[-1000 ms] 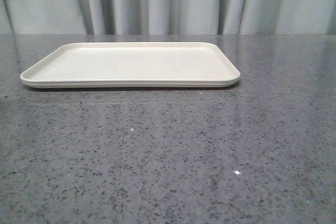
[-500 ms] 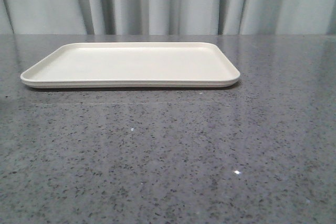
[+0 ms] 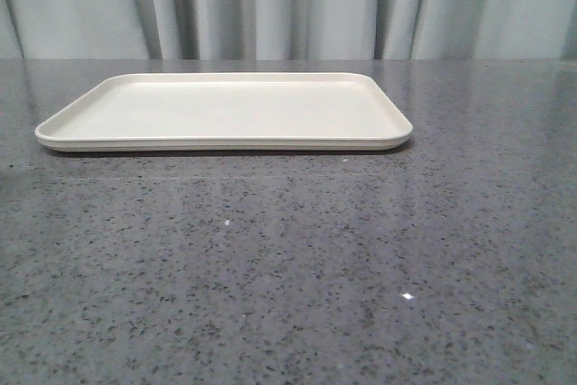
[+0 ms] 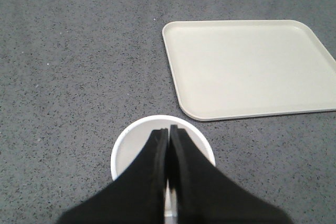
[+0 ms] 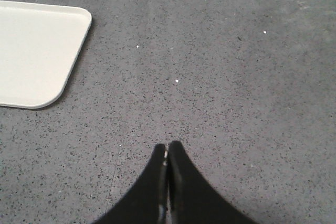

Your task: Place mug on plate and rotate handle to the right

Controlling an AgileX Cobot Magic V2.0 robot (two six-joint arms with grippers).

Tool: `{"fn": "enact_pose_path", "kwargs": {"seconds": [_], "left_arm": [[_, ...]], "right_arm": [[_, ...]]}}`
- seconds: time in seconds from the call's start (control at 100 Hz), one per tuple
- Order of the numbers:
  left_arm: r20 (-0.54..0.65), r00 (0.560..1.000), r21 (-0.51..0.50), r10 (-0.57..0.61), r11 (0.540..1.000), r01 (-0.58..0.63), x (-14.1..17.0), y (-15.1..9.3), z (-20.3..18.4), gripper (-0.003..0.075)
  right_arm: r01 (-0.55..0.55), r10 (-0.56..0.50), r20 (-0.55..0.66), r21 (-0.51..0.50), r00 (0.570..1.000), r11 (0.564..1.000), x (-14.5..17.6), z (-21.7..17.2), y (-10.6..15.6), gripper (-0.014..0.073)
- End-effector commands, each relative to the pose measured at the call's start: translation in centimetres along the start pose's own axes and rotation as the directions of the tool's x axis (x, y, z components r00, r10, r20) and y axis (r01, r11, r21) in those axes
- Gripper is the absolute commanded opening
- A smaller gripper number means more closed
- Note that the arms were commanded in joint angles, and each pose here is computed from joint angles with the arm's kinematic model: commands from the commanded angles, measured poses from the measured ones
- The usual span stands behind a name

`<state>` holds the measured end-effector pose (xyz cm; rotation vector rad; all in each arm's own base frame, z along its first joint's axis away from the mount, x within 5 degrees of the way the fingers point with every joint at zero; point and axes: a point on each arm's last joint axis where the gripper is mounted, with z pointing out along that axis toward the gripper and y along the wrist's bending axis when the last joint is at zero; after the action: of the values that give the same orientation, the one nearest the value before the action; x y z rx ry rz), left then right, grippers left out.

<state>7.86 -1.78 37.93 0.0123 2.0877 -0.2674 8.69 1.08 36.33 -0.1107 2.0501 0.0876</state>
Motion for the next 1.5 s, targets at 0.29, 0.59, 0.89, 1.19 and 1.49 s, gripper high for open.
{"fn": "enact_pose_path", "kwargs": {"seconds": [0.29,0.59,0.89,1.19,1.49], "left_arm": [[0.082,0.996,0.022,-0.02,1.0,0.019,-1.4,-0.3,-0.5,-0.002],[0.073,0.997,0.021,-0.02,1.0,0.019,-1.3,-0.3,-0.5,0.0186],[0.071,0.997,0.018,-0.018,1.0,0.017,-1.3,-0.3,-0.5,0.061],[-0.113,0.992,-0.076,-0.047,0.996,0.039,-0.9,0.7,2.1,0.0599],[-0.268,0.962,-0.137,-0.043,0.991,0.006,-1.2,1.6,6.3,0.0599]], "right_arm": [[0.003,-0.004,0.066,0.005,0.998,1.0,-1.4,-0.2,0.0,-0.0064],[0.003,-0.004,0.06,0.005,0.998,1.0,-1.3,-0.2,0.0,0.0235],[0.003,-0.004,0.062,0.005,0.998,1.0,-1.4,-0.2,0.0,0.0574],[0.003,-0.004,0.068,0.005,0.998,1.0,-1.4,-0.2,0.0,0.0575],[0.003,-0.004,0.068,0.005,0.998,1.0,-1.4,-0.2,0.0,0.0575]]}}
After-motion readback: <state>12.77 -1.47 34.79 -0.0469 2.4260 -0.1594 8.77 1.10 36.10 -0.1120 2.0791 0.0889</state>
